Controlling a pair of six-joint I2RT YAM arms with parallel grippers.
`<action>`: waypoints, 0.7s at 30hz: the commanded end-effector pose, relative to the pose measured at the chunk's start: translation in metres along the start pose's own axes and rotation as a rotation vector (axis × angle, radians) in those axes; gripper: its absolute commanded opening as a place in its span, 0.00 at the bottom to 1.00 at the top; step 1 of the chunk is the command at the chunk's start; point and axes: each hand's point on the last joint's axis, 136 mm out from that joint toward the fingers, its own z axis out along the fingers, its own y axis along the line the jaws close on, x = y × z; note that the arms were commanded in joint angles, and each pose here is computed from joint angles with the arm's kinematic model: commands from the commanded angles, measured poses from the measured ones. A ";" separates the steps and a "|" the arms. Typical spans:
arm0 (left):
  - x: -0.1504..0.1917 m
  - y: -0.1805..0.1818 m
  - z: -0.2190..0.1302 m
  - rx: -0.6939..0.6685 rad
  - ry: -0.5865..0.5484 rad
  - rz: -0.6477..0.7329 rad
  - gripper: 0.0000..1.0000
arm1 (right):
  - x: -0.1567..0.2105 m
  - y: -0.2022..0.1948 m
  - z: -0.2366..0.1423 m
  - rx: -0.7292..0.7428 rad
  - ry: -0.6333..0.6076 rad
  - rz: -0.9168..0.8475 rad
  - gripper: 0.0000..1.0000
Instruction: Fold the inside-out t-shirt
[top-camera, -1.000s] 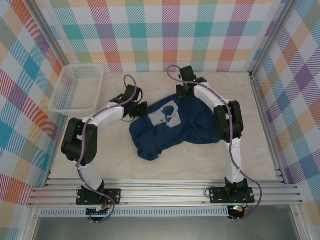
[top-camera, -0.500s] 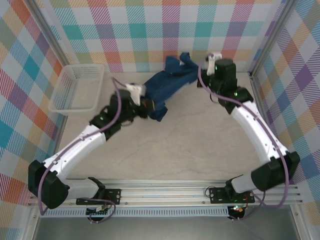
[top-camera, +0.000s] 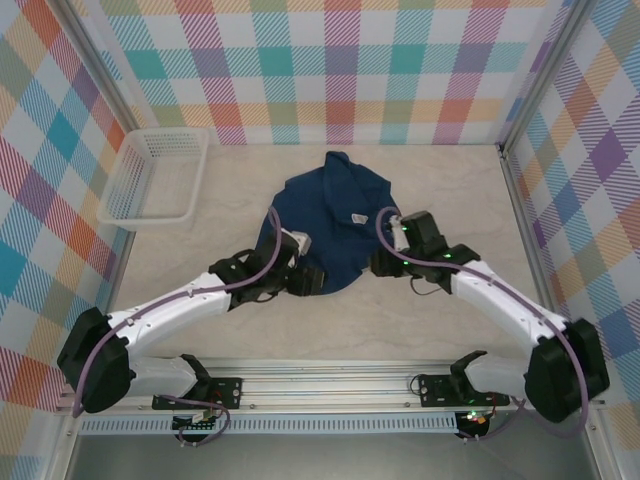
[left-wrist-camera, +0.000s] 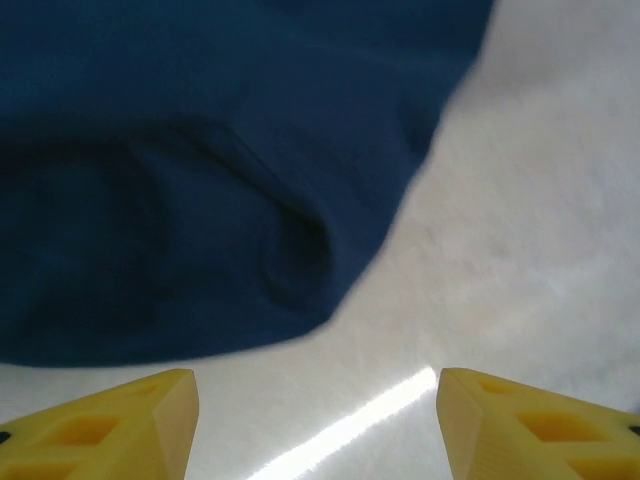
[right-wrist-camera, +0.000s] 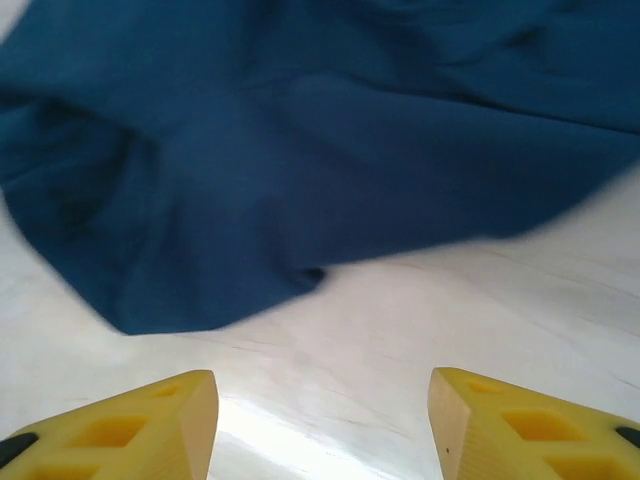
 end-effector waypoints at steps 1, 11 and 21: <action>-0.015 0.058 0.002 -0.210 -0.026 -0.153 0.64 | -0.023 0.050 0.025 -0.174 -0.012 -0.035 0.60; 0.001 0.112 0.051 -0.307 0.123 -0.266 0.66 | -0.046 0.092 0.109 -0.146 0.039 -0.159 0.59; 0.025 0.135 0.044 -0.315 0.120 -0.350 0.66 | -0.049 0.067 0.178 0.123 0.085 -0.372 0.59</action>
